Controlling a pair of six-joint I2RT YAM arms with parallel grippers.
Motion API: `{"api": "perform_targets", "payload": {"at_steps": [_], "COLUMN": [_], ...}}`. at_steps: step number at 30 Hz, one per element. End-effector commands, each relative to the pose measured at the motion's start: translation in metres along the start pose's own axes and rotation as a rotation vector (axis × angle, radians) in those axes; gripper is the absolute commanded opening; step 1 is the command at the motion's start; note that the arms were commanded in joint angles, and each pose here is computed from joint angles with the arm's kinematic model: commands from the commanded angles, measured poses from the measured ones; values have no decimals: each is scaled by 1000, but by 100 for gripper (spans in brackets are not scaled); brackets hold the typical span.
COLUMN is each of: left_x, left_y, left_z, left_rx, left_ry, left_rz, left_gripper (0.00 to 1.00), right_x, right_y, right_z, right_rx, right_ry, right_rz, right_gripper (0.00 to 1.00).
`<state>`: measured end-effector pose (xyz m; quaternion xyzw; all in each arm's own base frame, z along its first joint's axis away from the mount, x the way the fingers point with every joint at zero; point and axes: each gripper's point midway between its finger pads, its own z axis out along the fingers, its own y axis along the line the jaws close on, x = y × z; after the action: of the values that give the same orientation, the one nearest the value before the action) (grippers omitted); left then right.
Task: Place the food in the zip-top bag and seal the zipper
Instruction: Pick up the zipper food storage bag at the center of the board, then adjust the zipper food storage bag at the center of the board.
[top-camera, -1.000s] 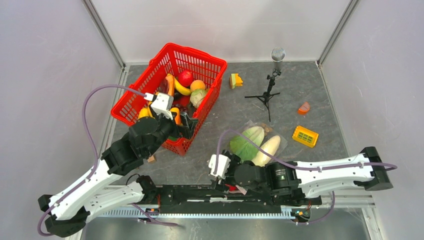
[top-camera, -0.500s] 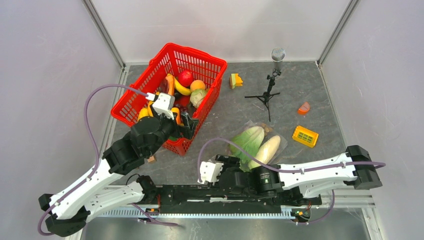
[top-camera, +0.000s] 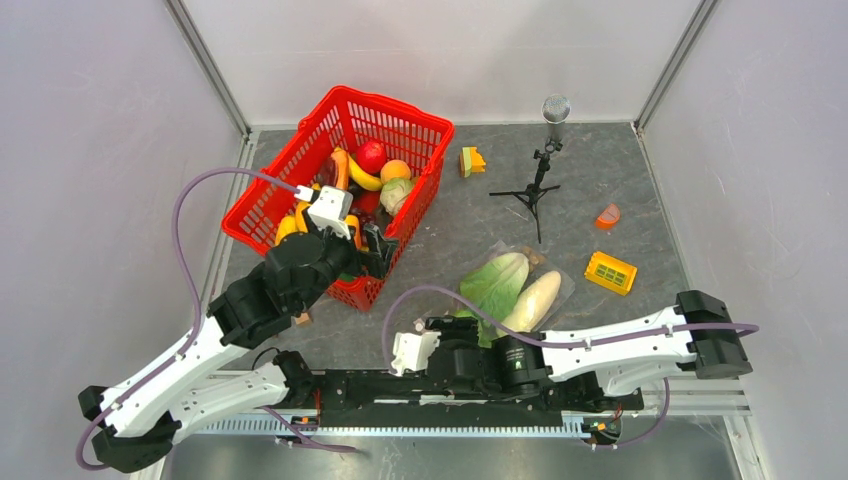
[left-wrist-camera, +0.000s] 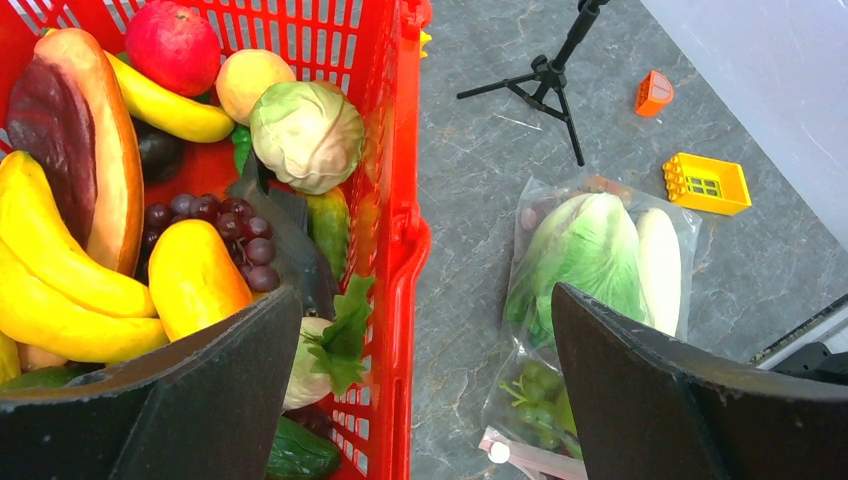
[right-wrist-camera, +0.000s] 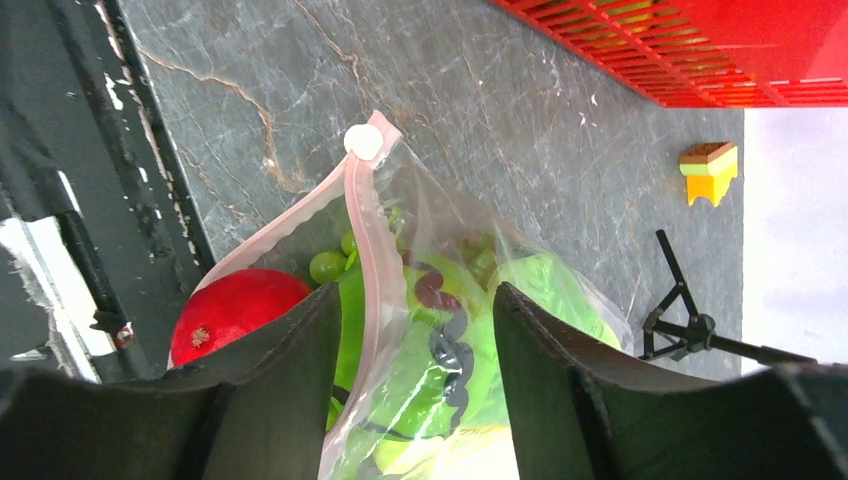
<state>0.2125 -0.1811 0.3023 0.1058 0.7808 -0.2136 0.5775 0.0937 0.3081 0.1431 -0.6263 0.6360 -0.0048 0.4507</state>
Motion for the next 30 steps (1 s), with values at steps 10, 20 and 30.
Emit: {"api": "perform_targets", "payload": {"at_steps": [10, 20, 30], "left_x": [2, -4, -14], "left_y": [0, -6, -61], "left_z": [2, 1, -3], "left_rx": [-9, 21, 292], "left_ry": [-1, -10, 15], "left_rz": [-39, -46, -66], "left_gripper": [100, 100, 100], "right_x": [-10, -38, 8], "right_y": [-30, -106, -210], "right_z": [-6, -61, -123], "right_rx": [175, 350, 615], "right_ry": [-43, -315, -512], "right_rz": [67, 507, 1039], "right_gripper": [14, 0, 0]}}
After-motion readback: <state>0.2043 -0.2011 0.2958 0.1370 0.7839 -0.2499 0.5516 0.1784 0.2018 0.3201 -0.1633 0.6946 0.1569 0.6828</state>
